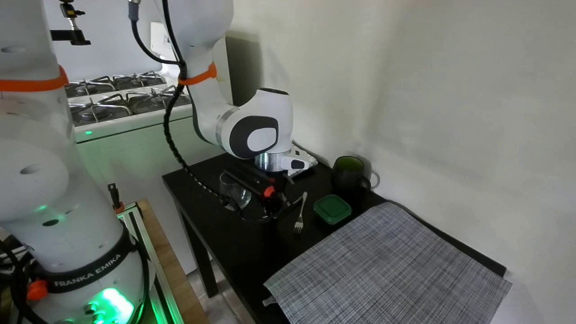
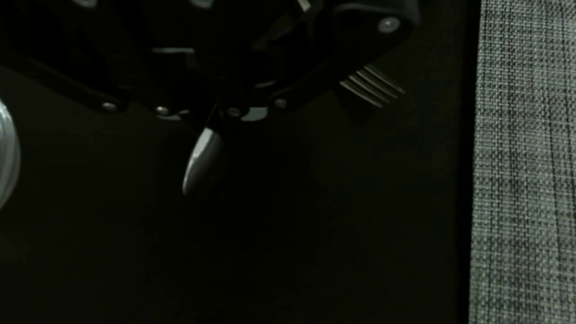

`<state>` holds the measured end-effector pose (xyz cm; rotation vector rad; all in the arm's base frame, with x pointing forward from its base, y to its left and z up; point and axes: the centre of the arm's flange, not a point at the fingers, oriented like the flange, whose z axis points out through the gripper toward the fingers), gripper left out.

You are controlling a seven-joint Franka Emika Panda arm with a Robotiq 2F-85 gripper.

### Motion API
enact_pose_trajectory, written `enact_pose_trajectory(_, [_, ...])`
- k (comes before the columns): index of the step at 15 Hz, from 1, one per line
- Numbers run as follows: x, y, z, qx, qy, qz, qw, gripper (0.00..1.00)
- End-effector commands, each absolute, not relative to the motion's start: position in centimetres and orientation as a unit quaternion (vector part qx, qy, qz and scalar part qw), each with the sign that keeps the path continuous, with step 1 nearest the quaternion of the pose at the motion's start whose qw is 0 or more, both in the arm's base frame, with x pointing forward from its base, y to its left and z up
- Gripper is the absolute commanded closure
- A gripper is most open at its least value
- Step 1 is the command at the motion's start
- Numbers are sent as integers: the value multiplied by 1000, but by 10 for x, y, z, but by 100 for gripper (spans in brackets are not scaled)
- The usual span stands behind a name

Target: Remove the spoon from the cup

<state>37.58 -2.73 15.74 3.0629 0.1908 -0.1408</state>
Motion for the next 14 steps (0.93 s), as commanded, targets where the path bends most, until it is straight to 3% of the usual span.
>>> enact_pose_trajectory(1, [360,-32,146,997,60,-40,39,76])
enact_pose_trajectory(2, [360,-33,148,997,59,-39,39,63])
enact_pose_trajectory(11, [368,-34,181,997,59,-15,38,1])
enact_pose_trajectory(14, [373,-33,210,997,64,3,40,0])
